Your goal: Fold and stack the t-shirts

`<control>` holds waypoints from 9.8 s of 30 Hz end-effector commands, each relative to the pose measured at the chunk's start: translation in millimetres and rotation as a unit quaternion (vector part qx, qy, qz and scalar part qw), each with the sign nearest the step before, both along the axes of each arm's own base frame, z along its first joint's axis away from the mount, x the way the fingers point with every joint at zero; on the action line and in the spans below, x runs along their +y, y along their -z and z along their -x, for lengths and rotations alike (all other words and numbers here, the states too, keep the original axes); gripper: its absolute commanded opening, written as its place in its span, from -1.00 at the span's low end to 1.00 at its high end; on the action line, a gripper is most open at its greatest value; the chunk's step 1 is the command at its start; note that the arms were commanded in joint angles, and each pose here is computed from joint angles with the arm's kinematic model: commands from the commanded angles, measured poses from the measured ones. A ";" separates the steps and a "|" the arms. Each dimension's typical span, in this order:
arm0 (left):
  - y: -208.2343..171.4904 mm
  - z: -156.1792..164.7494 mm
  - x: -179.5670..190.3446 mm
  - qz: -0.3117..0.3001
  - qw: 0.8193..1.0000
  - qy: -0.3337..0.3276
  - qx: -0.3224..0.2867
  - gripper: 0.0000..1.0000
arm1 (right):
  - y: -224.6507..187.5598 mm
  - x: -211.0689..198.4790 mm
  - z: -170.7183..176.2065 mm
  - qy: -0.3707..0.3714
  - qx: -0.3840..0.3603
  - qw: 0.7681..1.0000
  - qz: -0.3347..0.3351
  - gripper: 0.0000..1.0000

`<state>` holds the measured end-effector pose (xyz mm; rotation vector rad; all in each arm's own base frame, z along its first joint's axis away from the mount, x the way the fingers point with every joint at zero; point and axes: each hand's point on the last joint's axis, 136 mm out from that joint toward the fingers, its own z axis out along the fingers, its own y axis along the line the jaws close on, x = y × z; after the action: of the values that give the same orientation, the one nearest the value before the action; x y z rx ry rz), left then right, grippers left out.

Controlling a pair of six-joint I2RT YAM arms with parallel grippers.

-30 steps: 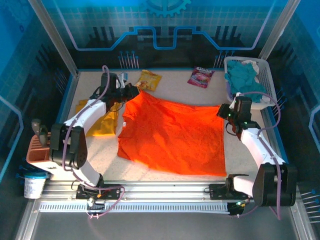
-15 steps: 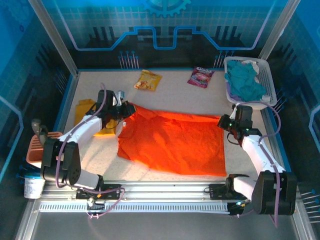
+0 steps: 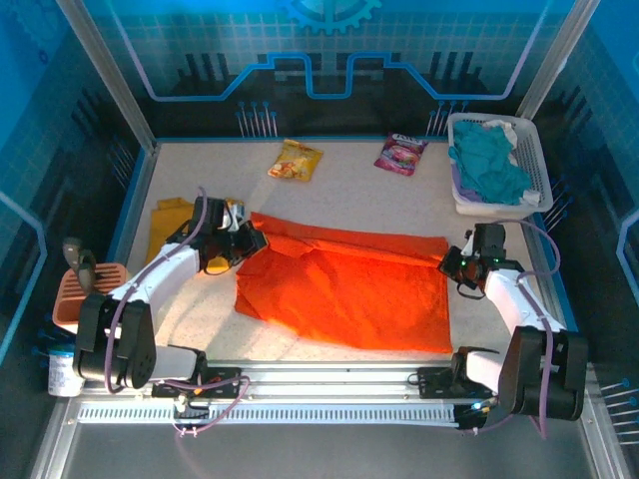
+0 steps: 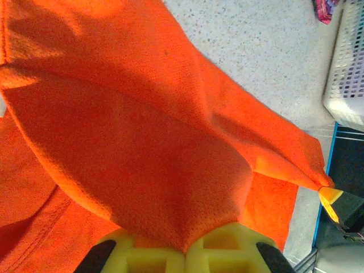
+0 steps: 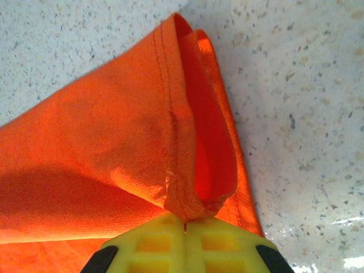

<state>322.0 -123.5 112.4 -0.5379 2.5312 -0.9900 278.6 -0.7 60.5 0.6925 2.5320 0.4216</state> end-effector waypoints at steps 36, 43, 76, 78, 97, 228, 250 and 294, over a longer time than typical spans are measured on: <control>-19.2 -49.4 -13.6 -0.078 0.996 0.033 0.025 0.08 | -43.5 20.7 -41.1 -0.037 -0.024 0.999 0.029 0.45; 39.5 -77.3 -35.3 -0.084 0.991 0.050 0.088 -0.11 | -6.8 44.8 -62.9 -0.056 0.031 0.998 0.029 0.37; 4.9 -105.6 -32.8 -0.080 0.995 0.027 0.048 0.42 | -20.9 67.6 -175.6 -0.120 0.009 0.992 0.036 0.63; -16.7 -84.3 -29.1 -0.079 0.996 0.032 0.031 0.48 | -39.4 73.8 -166.1 -0.132 -0.010 0.990 0.043 0.72; 54.4 90.9 23.2 -0.090 0.989 -0.058 0.104 0.00 | -49.9 103.1 -25.8 -0.176 -0.058 0.981 0.055 0.86; 16.0 1.1 -44.0 -0.048 0.997 0.029 0.061 -0.90 | 40.0 93.9 1.7 -0.142 0.093 0.984 0.048 0.69; 54.7 188.8 11.2 -0.043 0.981 -0.080 0.169 -0.38 | -3.3 52.6 25.4 -0.064 0.056 0.993 0.086 0.77; 84.0 161.6 -7.9 -0.027 0.983 -0.073 0.165 -0.54 | 40.2 22.4 85.4 0.093 0.134 0.985 -0.054 -0.51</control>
<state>161.5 -127.5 31.1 -0.9431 2.7342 -0.8130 165.3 13.5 13.2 1.1562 2.7665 0.2956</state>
